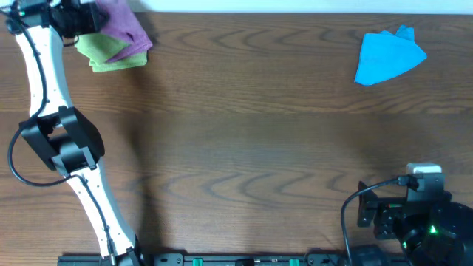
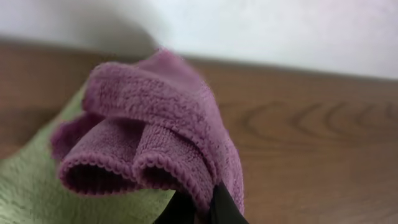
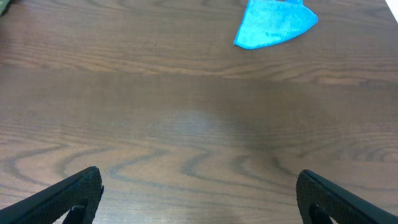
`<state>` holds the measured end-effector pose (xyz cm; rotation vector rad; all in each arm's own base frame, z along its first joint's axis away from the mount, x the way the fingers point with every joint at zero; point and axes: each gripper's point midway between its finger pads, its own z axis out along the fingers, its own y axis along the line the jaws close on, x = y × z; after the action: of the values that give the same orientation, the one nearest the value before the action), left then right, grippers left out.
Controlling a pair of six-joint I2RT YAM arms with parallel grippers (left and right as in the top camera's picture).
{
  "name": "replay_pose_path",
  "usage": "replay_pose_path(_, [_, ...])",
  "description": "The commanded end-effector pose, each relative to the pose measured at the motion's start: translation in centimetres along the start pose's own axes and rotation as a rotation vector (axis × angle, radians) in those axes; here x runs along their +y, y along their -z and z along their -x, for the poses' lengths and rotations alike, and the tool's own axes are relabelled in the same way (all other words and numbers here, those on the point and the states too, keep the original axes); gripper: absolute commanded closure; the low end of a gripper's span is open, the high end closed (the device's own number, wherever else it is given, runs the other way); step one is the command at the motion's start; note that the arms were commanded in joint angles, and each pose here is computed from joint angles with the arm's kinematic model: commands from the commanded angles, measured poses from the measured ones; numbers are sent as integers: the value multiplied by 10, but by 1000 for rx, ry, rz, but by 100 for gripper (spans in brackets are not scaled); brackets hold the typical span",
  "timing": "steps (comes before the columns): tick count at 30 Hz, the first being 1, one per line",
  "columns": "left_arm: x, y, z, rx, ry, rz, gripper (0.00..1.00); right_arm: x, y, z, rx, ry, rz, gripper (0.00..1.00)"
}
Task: Fold the cloth
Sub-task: 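Lower the purple towel onto the stack and open the left gripper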
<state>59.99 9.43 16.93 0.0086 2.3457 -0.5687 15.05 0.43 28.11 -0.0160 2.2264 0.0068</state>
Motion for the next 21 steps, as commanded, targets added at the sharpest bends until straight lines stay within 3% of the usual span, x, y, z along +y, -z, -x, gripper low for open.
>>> replay_pose_path(1, [3, -10, -12, 27, 25, -18, 94, -2, -1, -1, 4, 2, -12, 1])
replay_pose_path(14, [45, -7, -24, 75, 37, 220, 94, -2, -1, -1, 5, 2, -12, 1])
replay_pose_path(15, [48, -6, -25, 78, 37, 240, 89, -2, -1, -1, 5, 2, -12, 1])
replay_pose_path(17, [54, -4, -26, 87, 38, 278, 45, -2, -1, -1, 4, 2, -12, 1])
replay_pose_path(18, [57, -3, -27, 91, 38, 297, 33, -2, -1, -1, 4, 3, -12, 1])
replay_pose_path(20, [63, -1, -28, 96, 38, 331, 18, -2, -1, -1, 4, 2, -12, 1])
replay_pose_path(21, [65, -1, -29, 98, 38, 346, 5, -2, -1, -1, 4, 2, -13, 1])
